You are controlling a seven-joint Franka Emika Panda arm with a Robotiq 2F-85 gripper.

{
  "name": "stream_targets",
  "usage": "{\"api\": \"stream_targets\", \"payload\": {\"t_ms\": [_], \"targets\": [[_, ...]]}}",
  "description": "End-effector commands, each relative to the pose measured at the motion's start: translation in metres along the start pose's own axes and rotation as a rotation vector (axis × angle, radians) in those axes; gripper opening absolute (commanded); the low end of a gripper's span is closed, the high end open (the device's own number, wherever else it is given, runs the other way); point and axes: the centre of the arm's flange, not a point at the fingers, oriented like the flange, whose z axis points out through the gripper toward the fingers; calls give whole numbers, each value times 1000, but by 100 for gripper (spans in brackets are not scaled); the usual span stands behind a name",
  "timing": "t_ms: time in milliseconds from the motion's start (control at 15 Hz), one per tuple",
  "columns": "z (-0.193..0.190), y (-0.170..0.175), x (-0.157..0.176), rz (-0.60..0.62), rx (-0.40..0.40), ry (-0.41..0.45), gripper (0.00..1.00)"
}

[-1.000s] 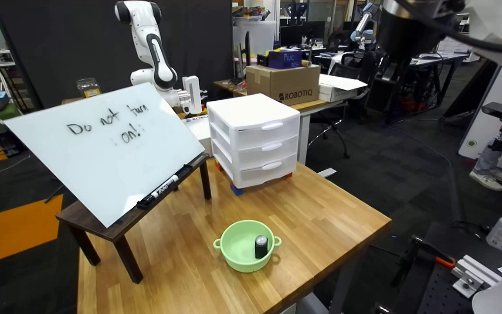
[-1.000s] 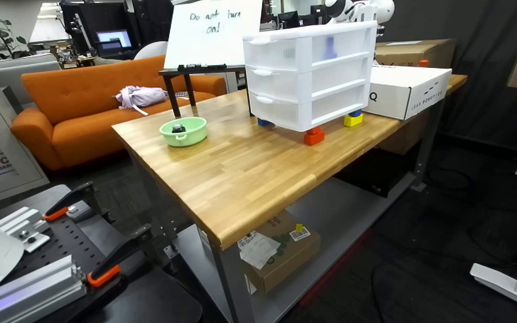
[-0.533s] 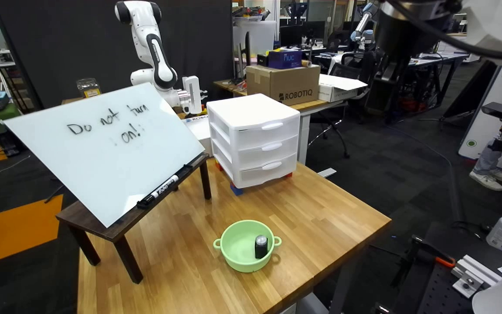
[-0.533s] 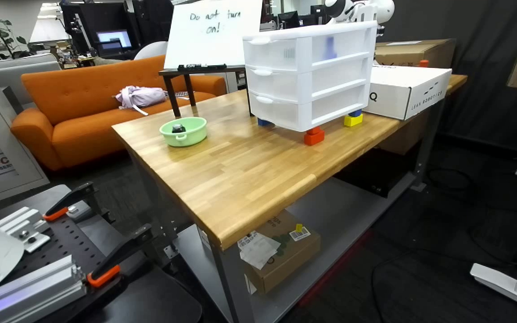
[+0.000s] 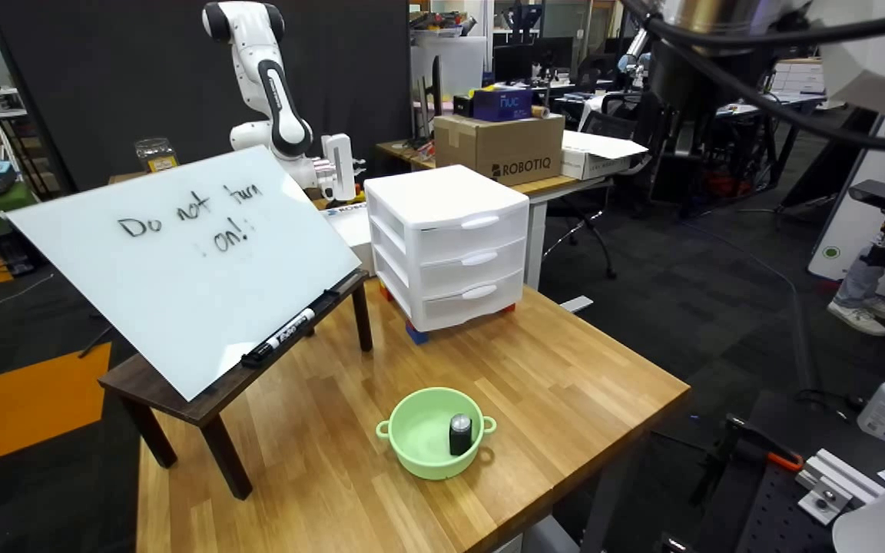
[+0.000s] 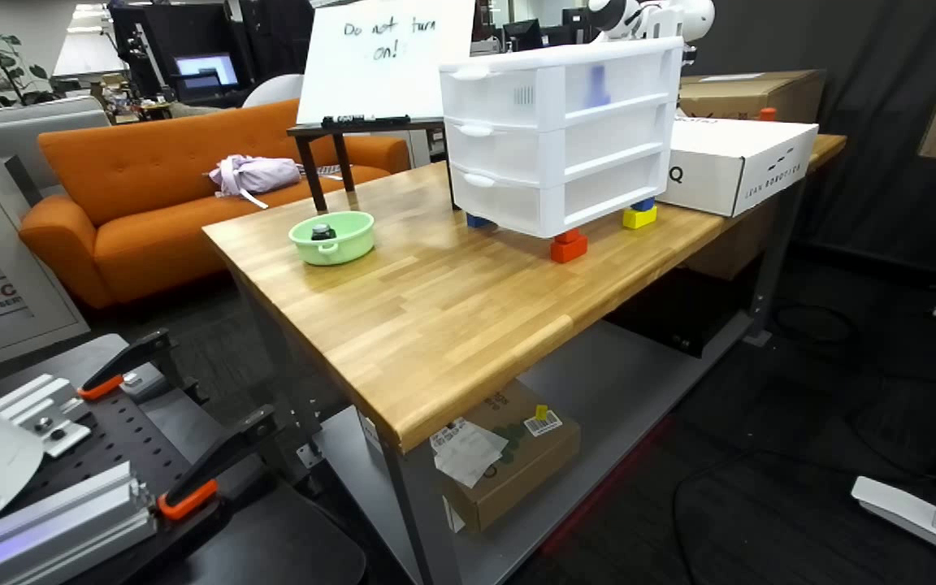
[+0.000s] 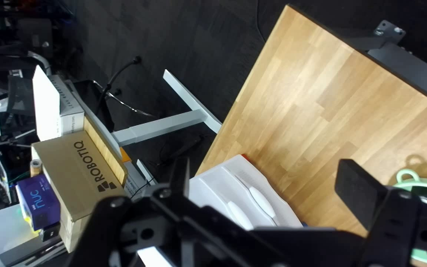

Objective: Open the top drawer of the chest of drawers on the table

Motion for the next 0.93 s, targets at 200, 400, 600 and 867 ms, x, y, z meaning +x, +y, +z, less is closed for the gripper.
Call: {"api": "stream_targets", "payload": {"t_ms": [200,400,600,867], "targets": [[-3,14,39,-162,-171,-87,100],[4,14,36,-129,-169,-62,100],[4,15,39,-134,-173,-72,100],[0,8,40,-190,-158,-53,100]]}}
